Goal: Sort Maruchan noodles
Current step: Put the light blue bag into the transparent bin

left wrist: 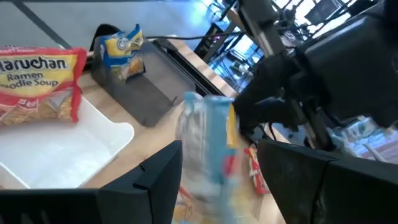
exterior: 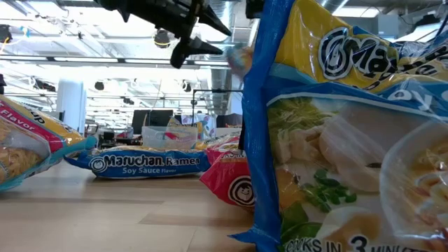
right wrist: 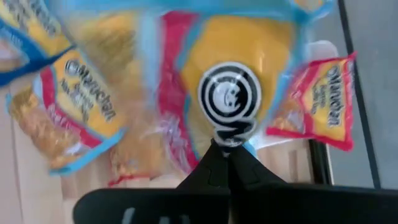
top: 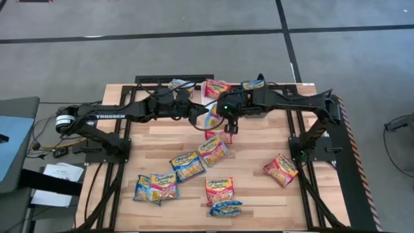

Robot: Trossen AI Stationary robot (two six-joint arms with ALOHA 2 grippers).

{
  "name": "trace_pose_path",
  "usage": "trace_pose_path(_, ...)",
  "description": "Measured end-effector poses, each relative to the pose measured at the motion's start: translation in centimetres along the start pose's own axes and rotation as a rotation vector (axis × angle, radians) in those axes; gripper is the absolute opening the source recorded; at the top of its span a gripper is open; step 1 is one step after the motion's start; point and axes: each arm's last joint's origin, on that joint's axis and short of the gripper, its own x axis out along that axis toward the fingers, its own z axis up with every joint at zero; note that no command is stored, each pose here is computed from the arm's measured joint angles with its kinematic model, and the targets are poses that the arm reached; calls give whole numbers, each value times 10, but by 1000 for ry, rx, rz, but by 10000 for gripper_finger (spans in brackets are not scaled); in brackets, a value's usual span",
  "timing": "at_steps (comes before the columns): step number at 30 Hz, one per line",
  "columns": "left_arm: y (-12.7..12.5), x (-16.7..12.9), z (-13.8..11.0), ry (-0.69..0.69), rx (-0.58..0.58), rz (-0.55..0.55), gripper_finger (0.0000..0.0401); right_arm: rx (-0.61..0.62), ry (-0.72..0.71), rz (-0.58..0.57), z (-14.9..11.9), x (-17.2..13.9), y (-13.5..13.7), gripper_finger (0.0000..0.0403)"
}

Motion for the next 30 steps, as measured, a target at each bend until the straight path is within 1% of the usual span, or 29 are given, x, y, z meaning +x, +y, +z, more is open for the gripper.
trace_pose_path(3,1,3,-3,25,-9,-5,197,2,-28,-2,2,-2,0,0)
trace_pose_path(7,2,7,-6,56,-26,-30,197,1,-26,-1,2,-2,1,0)
trace_pose_path(15,5,12,-11,77,-27,-29,197,8,-39,-3,4,-2,0,0)
trace_pose_path(23,6,15,-14,109,-37,-43,197,21,-83,-6,8,-2,0,0)
trace_pose_path(26,6,15,-14,109,-35,-50,197,26,-112,26,10,-2,0,0)
trace_pose_path(30,7,15,-13,107,-19,-52,197,29,-129,41,12,-4,0,0)
